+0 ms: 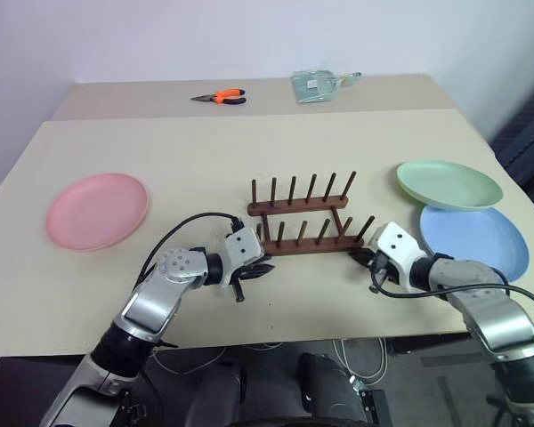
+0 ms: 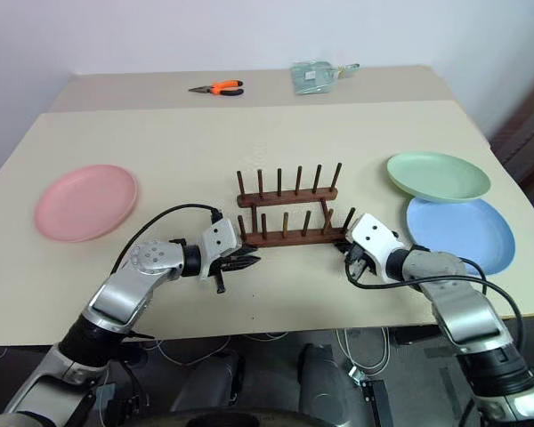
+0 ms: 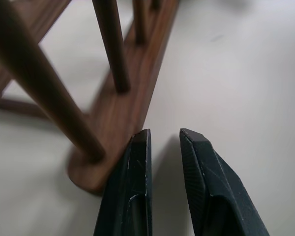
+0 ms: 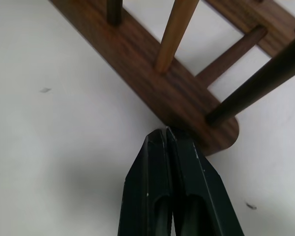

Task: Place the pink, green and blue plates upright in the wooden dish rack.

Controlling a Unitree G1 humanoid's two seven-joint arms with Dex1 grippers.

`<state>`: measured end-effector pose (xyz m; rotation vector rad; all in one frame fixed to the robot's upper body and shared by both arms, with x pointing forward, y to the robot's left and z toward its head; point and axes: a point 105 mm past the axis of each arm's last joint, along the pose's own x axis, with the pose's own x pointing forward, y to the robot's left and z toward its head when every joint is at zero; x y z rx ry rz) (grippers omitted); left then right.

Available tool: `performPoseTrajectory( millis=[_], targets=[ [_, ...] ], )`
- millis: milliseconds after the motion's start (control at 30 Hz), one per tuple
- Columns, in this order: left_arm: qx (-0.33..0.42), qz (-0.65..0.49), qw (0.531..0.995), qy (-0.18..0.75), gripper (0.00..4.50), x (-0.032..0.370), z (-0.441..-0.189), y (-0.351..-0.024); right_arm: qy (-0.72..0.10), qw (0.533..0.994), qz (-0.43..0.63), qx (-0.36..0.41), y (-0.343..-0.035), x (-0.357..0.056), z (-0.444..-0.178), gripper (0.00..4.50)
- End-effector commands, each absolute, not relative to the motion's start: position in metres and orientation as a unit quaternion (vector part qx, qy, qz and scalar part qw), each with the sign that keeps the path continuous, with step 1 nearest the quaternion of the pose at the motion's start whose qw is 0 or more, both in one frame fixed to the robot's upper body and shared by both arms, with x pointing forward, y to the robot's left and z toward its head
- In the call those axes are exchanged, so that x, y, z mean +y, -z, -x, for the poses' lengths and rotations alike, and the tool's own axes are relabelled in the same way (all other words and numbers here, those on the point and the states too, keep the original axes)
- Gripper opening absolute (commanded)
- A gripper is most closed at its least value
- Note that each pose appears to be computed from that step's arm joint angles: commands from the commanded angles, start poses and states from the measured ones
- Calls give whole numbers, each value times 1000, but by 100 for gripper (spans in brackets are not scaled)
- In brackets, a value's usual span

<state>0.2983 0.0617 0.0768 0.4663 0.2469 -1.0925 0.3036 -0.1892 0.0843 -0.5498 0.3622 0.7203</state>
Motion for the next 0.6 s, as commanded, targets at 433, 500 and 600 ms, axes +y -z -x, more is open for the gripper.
performPoseTrajectory(
  millis=[433,500,600],
  targets=[
    [90,-244,870,418,92,80,-345,-80,-323,894,291,107,-107,-176,-351,7],
    [91,-236,879,404,92,85,-349,-82,-326,896,282,105,-111,-177,-350,7],
    [83,-237,871,423,92,84,-339,-86,-367,887,263,99,-120,-172,-337,92]
  ],
)
